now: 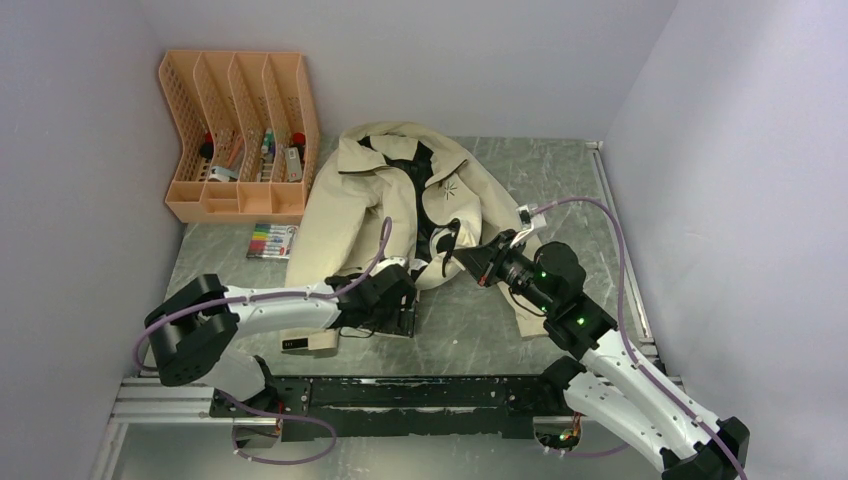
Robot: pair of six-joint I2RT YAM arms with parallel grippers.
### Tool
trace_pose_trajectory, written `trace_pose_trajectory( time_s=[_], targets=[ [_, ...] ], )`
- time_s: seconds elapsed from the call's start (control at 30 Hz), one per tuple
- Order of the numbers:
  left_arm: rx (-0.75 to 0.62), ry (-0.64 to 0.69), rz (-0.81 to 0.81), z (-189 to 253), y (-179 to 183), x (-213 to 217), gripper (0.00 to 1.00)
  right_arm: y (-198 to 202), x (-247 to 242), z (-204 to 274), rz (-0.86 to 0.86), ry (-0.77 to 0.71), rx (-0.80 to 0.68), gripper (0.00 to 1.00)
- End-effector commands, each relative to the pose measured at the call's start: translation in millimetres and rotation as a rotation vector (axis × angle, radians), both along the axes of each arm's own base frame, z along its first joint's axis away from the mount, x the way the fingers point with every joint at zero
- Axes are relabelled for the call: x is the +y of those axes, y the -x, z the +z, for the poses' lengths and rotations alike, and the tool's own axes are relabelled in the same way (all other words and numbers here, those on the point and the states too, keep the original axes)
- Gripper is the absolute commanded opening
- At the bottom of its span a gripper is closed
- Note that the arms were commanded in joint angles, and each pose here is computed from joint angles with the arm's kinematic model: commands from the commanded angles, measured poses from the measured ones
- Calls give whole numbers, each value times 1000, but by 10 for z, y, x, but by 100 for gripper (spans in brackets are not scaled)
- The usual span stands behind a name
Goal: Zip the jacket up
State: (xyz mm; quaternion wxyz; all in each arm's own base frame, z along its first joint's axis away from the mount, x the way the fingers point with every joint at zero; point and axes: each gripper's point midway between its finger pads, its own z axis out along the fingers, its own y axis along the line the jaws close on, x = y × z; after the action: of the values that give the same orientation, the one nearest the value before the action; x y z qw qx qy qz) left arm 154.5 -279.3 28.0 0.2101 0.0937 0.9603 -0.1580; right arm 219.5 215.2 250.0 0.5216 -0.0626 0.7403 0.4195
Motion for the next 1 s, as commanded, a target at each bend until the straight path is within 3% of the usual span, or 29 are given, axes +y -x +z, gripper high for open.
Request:
trace_pose_trajectory(
  time_s=[0.0, 0.8, 0.97],
  targets=[
    [-18, -38, -17, -19, -36, -16, 76, -14, -31, 47, -13, -8, -23, 0],
    [78, -302, -11, -619, 261, 307, 72, 11, -48, -77, -16, -11, 1, 0],
    [101, -319, -1, -712, 348, 368, 67, 15, -54, -116, -18, -7, 7, 0]
  ],
)
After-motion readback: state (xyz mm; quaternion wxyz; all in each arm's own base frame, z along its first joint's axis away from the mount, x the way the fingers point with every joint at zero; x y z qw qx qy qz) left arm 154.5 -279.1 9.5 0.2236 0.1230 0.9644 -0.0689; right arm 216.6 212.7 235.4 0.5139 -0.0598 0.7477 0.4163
